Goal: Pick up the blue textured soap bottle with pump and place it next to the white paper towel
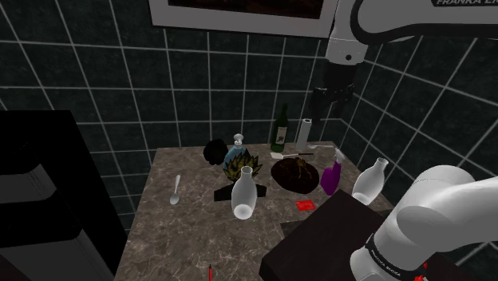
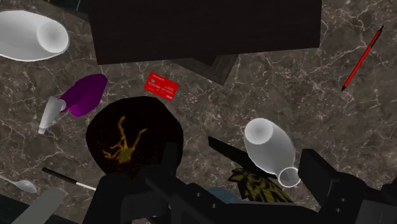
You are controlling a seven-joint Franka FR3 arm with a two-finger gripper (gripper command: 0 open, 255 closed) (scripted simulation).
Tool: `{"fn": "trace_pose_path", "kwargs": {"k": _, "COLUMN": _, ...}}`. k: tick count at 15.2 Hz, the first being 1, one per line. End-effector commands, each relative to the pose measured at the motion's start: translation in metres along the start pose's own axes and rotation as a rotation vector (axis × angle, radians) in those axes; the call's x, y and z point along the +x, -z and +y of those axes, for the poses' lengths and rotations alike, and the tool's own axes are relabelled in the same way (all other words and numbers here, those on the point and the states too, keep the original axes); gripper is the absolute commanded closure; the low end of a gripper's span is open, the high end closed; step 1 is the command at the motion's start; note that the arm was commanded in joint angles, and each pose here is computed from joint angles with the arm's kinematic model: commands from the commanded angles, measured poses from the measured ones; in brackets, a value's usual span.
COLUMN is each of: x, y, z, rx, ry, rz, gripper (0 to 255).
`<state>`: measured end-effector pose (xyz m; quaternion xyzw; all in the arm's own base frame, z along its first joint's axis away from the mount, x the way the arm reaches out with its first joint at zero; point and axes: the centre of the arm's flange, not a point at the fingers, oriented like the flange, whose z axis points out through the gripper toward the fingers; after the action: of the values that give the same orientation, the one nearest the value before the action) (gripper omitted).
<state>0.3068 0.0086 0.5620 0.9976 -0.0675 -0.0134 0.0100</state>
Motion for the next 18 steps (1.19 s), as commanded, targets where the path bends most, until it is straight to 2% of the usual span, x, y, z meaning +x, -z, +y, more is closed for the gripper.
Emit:
{"fn": "trace_pose_path", "kwargs": {"k": 1, "x": 0.0, "y": 0.0, "z": 0.0, "rx": 0.0, "ry": 0.0, "rz": 0.0, "gripper": 0}}
{"fn": "trace_pose_path", "kwargs": {"k": 18, "x": 0.188, "y": -0.108, "z": -0.056, "rx": -0.067, "ry": -0.034, "rz": 0.025, "gripper": 0}}
